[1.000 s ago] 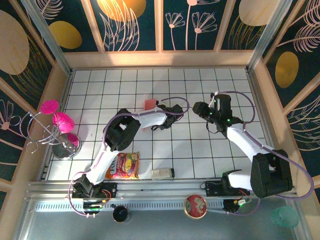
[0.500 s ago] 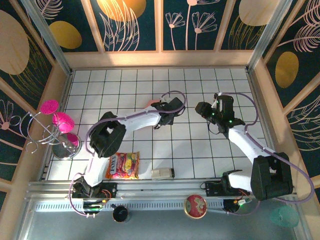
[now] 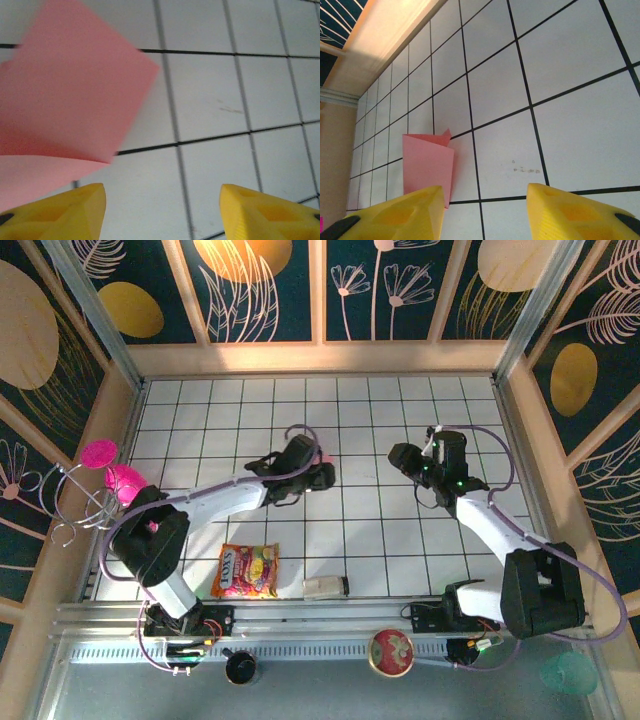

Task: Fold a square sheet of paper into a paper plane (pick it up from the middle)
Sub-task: Turn over the paper at the center of the table, then move the paper to the center of the table.

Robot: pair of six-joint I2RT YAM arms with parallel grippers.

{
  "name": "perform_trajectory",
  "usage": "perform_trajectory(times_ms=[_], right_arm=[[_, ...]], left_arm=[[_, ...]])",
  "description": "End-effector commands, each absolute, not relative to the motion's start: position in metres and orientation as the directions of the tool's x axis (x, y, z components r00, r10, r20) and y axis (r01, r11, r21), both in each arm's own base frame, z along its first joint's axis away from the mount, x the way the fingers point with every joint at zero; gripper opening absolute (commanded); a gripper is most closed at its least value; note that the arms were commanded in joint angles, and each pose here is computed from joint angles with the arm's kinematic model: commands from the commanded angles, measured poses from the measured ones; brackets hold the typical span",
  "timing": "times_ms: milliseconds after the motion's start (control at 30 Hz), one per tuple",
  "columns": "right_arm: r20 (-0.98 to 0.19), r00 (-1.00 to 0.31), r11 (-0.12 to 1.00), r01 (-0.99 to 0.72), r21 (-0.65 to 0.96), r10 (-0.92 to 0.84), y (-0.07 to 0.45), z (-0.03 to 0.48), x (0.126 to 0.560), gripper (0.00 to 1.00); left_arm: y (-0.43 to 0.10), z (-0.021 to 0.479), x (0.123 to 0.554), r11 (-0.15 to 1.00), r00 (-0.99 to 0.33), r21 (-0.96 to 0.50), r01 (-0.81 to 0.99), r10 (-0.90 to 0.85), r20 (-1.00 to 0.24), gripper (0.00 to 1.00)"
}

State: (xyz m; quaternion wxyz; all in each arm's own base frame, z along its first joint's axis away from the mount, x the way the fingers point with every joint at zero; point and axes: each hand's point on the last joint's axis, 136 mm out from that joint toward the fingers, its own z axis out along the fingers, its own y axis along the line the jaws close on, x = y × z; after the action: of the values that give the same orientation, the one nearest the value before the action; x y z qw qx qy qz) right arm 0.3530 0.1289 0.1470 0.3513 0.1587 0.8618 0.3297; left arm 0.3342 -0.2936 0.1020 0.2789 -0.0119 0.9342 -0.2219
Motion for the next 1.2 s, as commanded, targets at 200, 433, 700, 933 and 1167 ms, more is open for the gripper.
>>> perform_trajectory(times_ms=[200, 433, 700, 933, 1167], right_arm=[[-0.478, -0.716, 0.712, 0.038, 0.701, 0.509, 0.137, 0.143, 0.354, 0.47], [-0.474, -0.725, 0.714, 0.035, 0.699, 0.500, 0.140, 0.141, 0.354, 0.47], [-0.462, -0.739, 0.711, 0.033, 0.703, 0.491, 0.144, 0.137, 0.354, 0.47], [-0.409, -0.785, 0.691, 0.035, 0.722, 0.466, 0.164, 0.127, 0.352, 0.46], [-0.319, -0.825, 0.653, 0.078, 0.753, 0.466, 0.194, 0.113, 0.341, 0.46]], left_arm=[[-0.259, 0.074, 0.358, 0.887, -0.848, -0.461, 0.004, -0.242, -0.472, 0.62], [-0.238, 0.053, 0.384, 0.930, -0.842, -0.366, -0.032, -0.223, -0.492, 0.63], [-0.234, 0.035, 0.397, 0.925, -0.853, -0.375, -0.057, -0.240, -0.463, 0.63], [-0.236, 0.014, 0.388, 0.878, -0.884, -0.468, -0.102, -0.296, -0.361, 0.60], [-0.261, 0.010, 0.358, 0.778, -0.926, -0.621, -0.094, -0.297, -0.232, 0.50]])
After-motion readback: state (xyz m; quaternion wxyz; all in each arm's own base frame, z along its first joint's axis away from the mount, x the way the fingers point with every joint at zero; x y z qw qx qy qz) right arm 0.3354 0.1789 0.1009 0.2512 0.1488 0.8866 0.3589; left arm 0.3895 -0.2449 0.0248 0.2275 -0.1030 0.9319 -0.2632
